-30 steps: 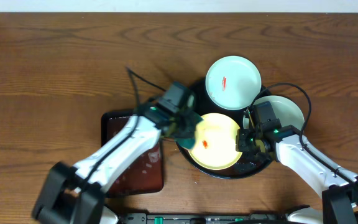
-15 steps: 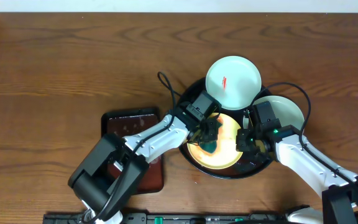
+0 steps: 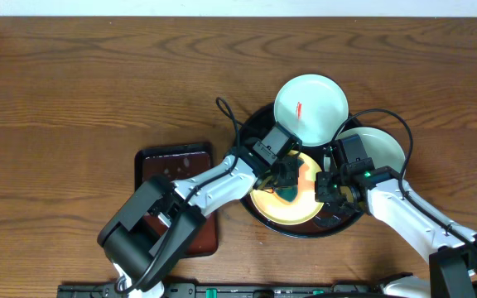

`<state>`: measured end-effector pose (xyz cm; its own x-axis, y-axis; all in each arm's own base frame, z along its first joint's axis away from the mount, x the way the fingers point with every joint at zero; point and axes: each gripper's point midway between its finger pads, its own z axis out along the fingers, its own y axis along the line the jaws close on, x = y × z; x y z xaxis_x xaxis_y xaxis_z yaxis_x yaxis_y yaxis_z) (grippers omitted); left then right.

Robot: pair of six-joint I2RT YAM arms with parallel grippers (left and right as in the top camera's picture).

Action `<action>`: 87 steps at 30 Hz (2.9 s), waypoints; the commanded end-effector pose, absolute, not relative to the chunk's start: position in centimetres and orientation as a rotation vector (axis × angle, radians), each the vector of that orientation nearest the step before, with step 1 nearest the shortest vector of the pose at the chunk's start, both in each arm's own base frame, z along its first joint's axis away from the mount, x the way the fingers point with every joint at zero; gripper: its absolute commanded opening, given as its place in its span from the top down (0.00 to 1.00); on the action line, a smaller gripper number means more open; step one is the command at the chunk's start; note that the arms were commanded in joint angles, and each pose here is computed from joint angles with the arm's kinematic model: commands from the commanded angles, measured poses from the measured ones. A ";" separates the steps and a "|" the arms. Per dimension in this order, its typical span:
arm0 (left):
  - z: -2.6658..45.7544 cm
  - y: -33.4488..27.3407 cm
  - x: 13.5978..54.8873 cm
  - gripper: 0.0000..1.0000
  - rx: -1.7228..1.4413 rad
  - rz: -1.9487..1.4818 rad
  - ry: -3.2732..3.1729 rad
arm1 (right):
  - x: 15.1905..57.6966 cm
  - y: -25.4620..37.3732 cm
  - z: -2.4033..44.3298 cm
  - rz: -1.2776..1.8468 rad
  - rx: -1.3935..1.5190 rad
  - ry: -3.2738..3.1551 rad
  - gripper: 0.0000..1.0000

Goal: Clean dirty plates on tray and stack at the side
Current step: 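Scrub the yellow plate with the sponge held in the left gripper, then return the sponge to the small black tray with the left gripper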

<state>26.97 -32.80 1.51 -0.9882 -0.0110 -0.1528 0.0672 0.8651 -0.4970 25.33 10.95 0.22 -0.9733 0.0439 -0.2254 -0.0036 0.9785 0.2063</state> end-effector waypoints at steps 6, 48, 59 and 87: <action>0.2 -36.5 22.2 0.92 0.203 -0.900 2.976 | 24.1 11.4 -0.7 0.310 -0.047 2.943 0.99; 0.0 -32.7 23.9 0.92 0.040 -0.677 3.073 | 23.4 10.8 -1.0 0.267 -0.042 2.976 0.99; 0.8 -35.2 22.0 0.92 0.045 -0.828 3.101 | 23.3 10.8 -1.0 0.264 -0.041 2.982 0.99; 1.5 -17.1 27.9 0.92 -0.271 0.238 2.931 | 22.9 10.3 -1.1 0.234 -0.036 2.998 0.99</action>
